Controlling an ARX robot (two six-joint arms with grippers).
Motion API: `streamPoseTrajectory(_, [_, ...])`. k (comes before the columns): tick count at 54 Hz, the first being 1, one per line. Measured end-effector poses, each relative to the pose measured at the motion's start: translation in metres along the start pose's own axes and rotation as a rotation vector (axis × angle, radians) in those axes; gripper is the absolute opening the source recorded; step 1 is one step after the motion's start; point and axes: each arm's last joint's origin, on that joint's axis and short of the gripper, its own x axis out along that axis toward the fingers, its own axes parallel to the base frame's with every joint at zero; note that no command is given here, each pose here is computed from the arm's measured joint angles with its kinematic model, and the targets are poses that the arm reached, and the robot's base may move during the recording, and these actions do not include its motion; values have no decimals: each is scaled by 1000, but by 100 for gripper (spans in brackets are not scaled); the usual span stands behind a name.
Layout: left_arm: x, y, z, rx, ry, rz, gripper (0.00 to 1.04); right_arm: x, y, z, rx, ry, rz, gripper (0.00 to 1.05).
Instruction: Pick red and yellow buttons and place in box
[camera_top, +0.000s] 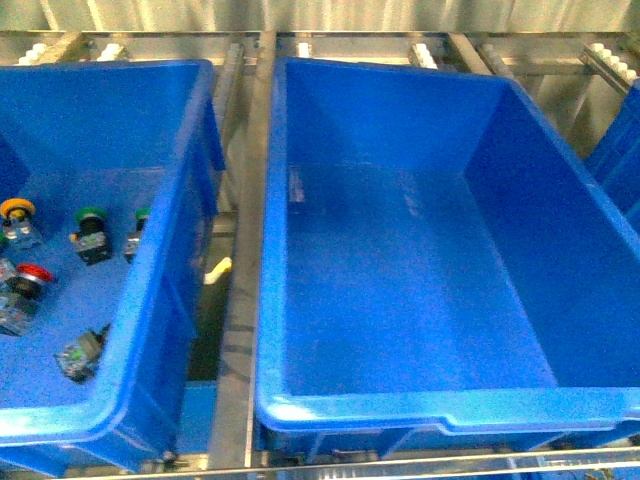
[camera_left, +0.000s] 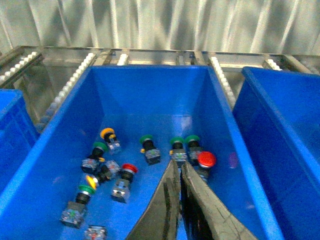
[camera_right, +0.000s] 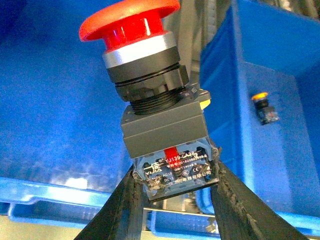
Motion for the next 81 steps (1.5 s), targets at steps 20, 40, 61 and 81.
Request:
streamPoseTrajectory(20, [-8, 0, -1, 0, 2, 0, 2, 1, 8, 4, -25, -5, 17, 31])
streamPoseTrajectory(40, [-19, 0, -4, 2, 17, -1, 22, 12, 25, 14, -57, -39, 70, 31])
streamPoseTrajectory(61, [-19, 0, -4, 3, 17, 1, 91, 49, 56, 21, -66, -9, 172, 31])
streamPoseTrajectory(81, [-19, 0, -4, 5, 17, 1, 97, 121, 95, 63, -68, -30, 266, 31])
